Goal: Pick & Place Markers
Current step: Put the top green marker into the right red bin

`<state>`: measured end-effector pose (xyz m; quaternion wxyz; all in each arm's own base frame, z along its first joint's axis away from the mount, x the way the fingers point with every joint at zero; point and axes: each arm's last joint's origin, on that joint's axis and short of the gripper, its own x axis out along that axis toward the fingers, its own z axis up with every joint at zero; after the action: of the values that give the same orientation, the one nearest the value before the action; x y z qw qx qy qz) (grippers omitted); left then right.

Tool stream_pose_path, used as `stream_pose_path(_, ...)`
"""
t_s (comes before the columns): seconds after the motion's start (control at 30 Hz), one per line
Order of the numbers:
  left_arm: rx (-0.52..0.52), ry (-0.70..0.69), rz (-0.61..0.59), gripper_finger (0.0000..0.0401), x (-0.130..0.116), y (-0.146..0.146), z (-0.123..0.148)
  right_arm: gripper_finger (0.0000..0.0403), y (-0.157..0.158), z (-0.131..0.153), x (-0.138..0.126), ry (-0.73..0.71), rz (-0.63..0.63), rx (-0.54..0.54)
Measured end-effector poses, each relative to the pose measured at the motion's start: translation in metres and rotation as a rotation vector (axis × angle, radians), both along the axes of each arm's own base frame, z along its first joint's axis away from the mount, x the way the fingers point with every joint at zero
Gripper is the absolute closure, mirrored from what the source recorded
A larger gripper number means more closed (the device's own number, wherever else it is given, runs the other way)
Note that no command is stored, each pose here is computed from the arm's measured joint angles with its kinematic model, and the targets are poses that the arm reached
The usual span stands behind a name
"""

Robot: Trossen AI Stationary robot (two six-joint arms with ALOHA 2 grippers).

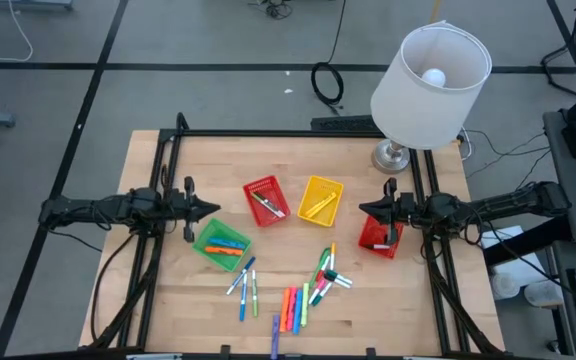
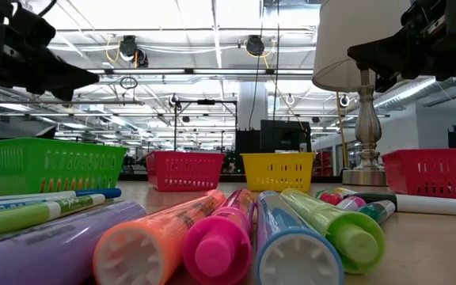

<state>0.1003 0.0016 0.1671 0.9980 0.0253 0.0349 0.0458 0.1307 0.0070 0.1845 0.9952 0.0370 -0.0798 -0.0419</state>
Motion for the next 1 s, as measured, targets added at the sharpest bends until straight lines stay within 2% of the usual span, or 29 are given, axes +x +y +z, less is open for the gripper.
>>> stream_pose_path(0.17, -0.049, 0.011, 0.021, 0.037, 0.0019, 0.0005, -0.0014, 0.0403, 0.0, 0.0, 0.0, 0.0, 0.0, -0.001)
stream_pose_path(0.33, -0.05, 0.0, 0.025, 0.0356, 0.0022, 0.0006, -0.0007, 0.0403, 0.0, 0.0001, 0.0, 0.0, 0.0, -0.003)
stream_pose_path(1.0, -0.05, -0.004, 0.025, 0.0366, 0.0022, 0.0006, -0.0002, 0.0403, -0.0001, 0.0032, -0.0006, -0.033, -0.002, -0.008)
